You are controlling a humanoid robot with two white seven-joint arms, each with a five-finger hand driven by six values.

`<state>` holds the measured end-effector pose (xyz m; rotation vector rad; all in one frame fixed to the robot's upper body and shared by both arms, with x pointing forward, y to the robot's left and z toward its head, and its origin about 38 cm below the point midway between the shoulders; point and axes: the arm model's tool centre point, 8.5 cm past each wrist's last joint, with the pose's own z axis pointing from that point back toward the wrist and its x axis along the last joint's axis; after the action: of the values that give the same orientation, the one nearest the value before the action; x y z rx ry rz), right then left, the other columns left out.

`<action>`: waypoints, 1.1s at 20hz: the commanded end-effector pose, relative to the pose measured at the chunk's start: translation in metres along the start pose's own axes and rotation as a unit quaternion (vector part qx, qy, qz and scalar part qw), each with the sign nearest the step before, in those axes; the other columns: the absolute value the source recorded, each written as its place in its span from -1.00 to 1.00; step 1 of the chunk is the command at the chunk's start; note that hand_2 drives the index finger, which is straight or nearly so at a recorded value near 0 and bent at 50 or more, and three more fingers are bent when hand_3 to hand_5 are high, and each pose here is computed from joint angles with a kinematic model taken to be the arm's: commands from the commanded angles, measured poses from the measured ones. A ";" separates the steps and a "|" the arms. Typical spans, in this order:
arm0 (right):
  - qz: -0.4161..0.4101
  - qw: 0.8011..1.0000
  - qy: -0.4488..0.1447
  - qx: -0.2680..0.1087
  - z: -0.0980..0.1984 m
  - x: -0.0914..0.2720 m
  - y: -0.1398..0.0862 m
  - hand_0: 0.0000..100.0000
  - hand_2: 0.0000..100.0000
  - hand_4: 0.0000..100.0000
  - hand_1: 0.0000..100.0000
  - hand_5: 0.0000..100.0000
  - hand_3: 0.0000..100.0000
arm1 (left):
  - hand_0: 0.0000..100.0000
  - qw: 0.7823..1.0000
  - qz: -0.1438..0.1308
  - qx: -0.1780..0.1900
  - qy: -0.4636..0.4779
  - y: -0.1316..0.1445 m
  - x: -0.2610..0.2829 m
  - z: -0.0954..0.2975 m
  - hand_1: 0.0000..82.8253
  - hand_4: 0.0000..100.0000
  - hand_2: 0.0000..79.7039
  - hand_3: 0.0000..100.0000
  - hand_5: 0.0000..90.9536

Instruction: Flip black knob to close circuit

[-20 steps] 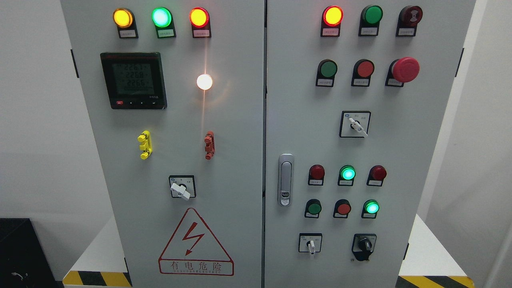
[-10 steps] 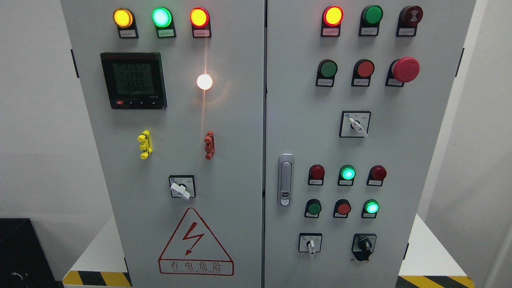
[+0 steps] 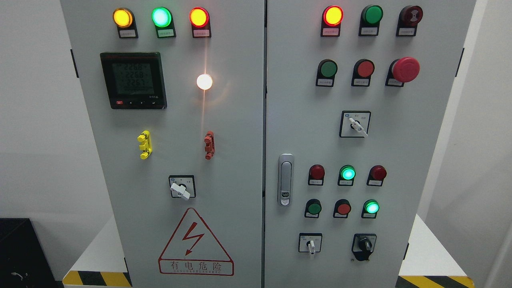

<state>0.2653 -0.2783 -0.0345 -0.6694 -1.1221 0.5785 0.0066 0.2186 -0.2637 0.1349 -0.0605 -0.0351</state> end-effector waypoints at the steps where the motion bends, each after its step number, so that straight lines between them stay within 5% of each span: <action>1: 0.006 0.995 -0.054 -0.082 -0.006 0.052 -0.050 -1.00 0.65 0.90 -1.00 0.99 1.00 | -0.76 1.000 0.002 -0.002 -0.003 -0.002 -0.005 0.000 0.34 -1.00 -1.00 -1.00 -1.00; 22: 0.090 0.978 -0.083 -0.170 -0.034 0.114 -0.086 -1.00 0.78 1.00 -1.00 1.00 1.00 | -0.76 1.000 0.002 -0.002 -0.003 -0.002 -0.005 0.000 0.34 -1.00 -1.00 -1.00 -1.00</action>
<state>0.3302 -0.2671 0.0669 -0.9903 -1.3011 0.5900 0.0066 0.2186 -0.2637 0.1349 -0.0605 -0.0351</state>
